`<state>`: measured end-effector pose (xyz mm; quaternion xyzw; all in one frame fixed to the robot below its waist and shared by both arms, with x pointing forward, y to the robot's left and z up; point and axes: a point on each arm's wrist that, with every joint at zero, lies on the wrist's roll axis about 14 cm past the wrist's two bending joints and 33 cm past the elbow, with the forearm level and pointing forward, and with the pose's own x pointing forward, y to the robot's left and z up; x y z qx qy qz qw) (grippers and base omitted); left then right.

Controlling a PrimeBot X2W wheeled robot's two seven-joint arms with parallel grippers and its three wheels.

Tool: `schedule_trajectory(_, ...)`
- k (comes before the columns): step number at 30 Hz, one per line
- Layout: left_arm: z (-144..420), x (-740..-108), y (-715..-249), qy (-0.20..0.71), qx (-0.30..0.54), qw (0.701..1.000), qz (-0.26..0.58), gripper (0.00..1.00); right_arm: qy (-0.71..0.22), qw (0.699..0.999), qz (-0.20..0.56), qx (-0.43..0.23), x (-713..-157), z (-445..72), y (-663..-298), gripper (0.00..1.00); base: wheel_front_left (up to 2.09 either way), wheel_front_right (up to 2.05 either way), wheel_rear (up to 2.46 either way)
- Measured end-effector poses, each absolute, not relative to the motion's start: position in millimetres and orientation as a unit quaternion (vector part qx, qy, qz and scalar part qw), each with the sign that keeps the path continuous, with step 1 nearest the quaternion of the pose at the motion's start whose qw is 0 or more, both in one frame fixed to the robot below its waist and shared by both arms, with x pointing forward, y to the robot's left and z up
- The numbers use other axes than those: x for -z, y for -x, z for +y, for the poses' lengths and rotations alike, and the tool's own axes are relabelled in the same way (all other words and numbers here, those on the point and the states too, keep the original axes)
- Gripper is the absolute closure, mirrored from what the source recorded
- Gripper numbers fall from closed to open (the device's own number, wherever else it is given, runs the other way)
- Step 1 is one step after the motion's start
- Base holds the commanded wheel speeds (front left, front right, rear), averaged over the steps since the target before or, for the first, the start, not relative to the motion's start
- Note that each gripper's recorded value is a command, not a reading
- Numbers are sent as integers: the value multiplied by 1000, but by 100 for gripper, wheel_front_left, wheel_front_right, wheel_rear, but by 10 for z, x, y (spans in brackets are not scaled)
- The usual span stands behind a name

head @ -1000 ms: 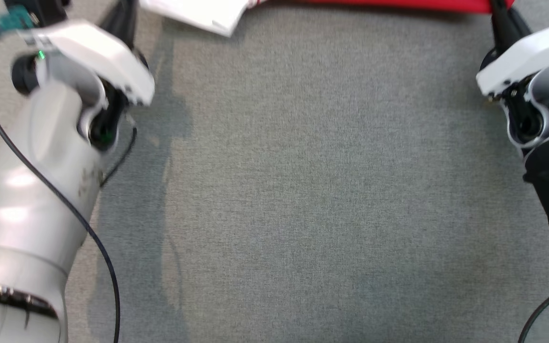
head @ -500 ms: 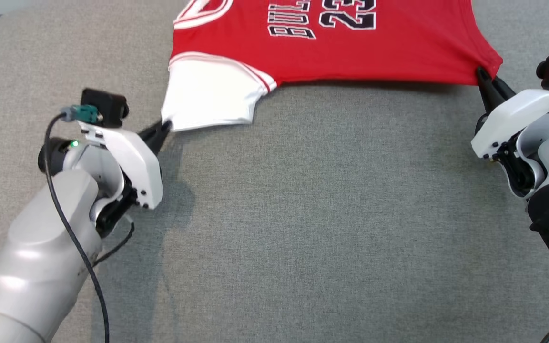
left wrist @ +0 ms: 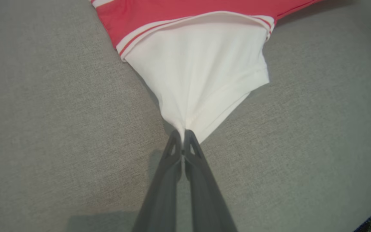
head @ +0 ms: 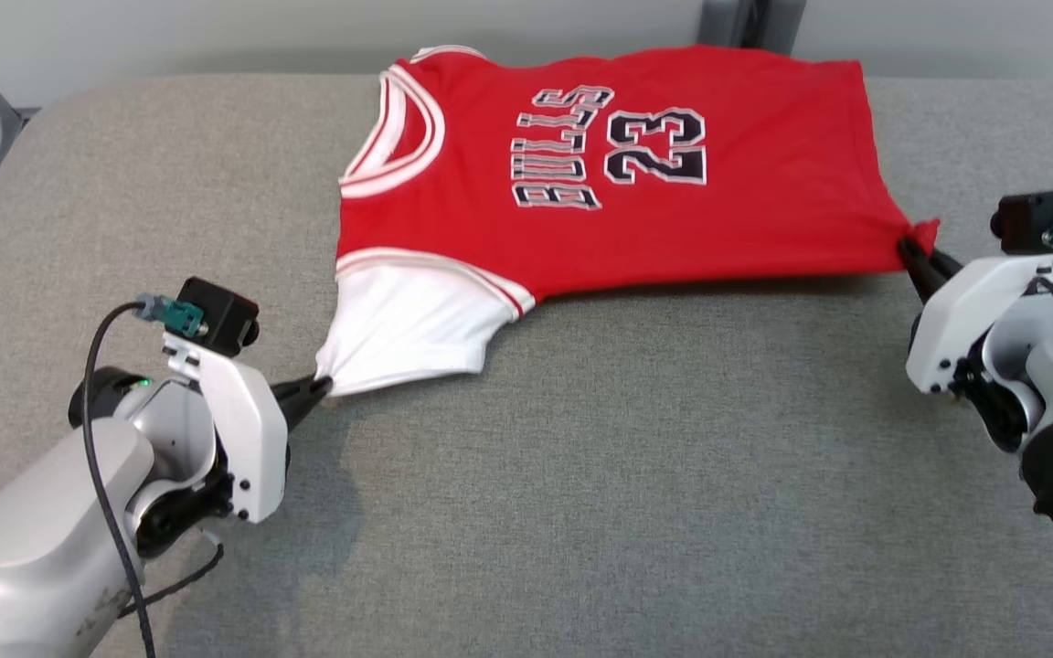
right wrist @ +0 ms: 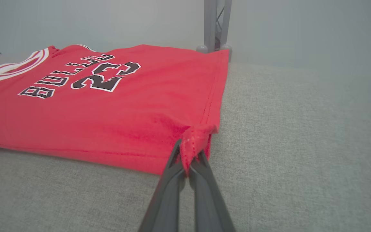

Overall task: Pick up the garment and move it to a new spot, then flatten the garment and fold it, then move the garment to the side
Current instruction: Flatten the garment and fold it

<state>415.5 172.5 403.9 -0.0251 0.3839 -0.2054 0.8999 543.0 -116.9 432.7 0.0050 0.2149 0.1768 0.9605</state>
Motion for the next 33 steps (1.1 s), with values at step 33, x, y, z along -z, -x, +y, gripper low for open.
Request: schedule_trajectory(33, 1209, -4211, -2231, 66, 357, 789, 495, 100, -87, 843, 499, -179, -3968, -1809, -3564, 100, 0, 0, 0)
